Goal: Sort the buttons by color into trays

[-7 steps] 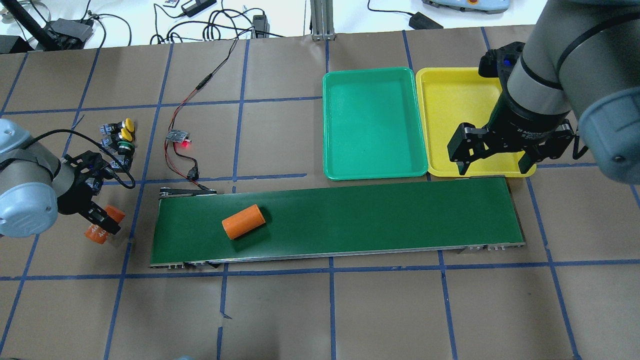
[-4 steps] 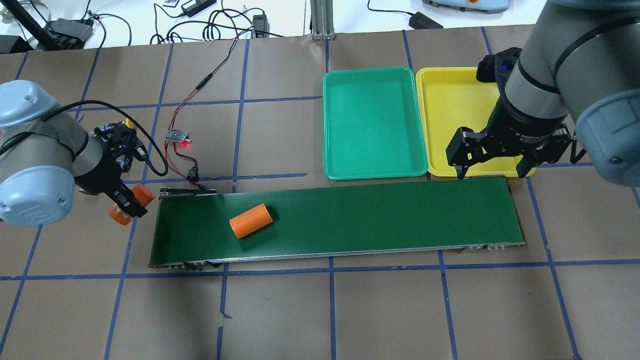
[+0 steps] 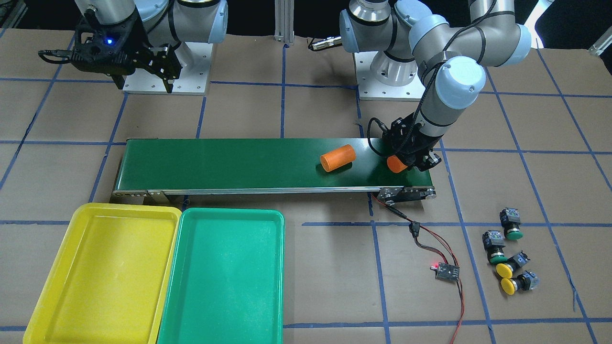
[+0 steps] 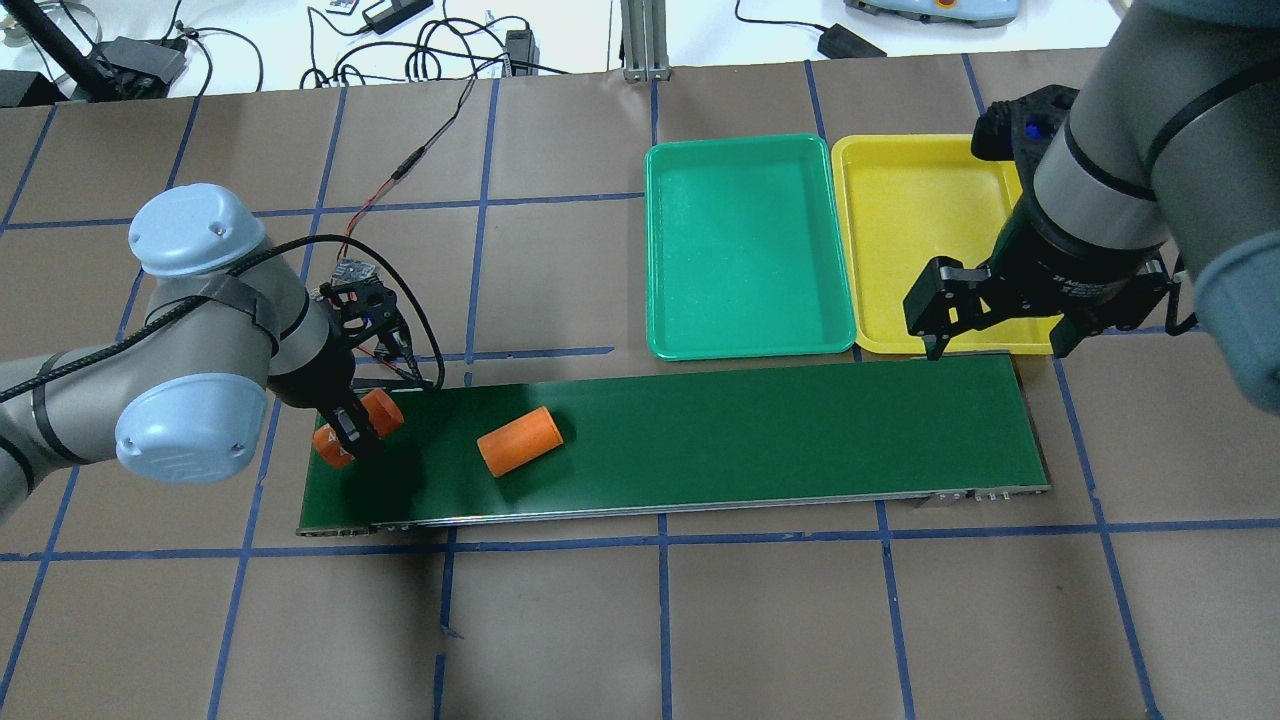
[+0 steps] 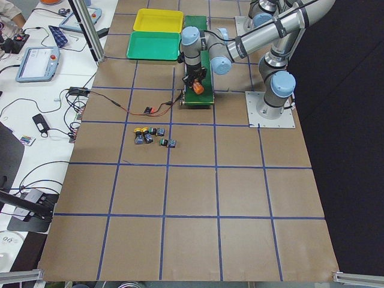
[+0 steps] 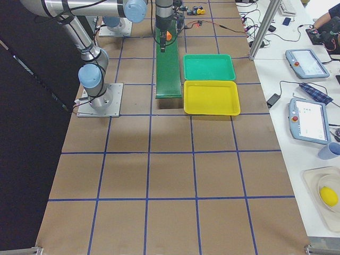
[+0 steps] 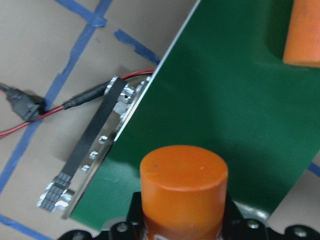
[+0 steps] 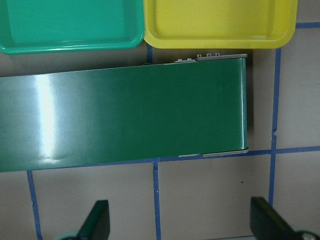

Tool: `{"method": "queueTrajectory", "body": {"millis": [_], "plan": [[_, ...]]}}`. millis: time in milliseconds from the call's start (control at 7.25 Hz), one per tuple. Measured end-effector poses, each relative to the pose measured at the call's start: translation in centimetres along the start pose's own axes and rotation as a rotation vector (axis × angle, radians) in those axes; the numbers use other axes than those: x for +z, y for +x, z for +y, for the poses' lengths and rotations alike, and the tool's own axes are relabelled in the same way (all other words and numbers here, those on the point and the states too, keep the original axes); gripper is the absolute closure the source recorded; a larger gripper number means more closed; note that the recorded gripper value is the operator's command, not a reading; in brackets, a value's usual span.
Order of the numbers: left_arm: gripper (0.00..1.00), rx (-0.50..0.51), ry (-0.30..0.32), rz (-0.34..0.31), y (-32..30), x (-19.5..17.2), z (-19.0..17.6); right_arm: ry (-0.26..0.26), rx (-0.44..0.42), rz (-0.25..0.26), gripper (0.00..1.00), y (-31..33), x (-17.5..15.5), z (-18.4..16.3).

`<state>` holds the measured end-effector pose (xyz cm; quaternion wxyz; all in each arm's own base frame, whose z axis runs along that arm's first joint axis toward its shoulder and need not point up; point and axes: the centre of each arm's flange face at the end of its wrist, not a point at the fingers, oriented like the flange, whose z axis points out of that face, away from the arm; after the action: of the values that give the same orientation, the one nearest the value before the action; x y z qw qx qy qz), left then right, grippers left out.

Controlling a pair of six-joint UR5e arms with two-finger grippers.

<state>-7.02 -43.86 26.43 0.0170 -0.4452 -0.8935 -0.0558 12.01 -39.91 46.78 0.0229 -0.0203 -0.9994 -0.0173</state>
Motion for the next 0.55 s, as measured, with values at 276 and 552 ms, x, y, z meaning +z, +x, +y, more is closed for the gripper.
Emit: {"method": "queueTrajectory", "body": {"millis": [276, 552], "plan": [[0.0, -0.069, 0.024, -0.034, -0.4, -1.2, 0.0, 0.011, -0.004, -0.012, 0.0, -0.1, -0.1, 0.0], [0.0, -0.17, 0.049, -0.065, -5.3, -4.8, 1.4, 0.012, -0.001, -0.016, 0.0, -0.2, -0.1, -0.1]]}}
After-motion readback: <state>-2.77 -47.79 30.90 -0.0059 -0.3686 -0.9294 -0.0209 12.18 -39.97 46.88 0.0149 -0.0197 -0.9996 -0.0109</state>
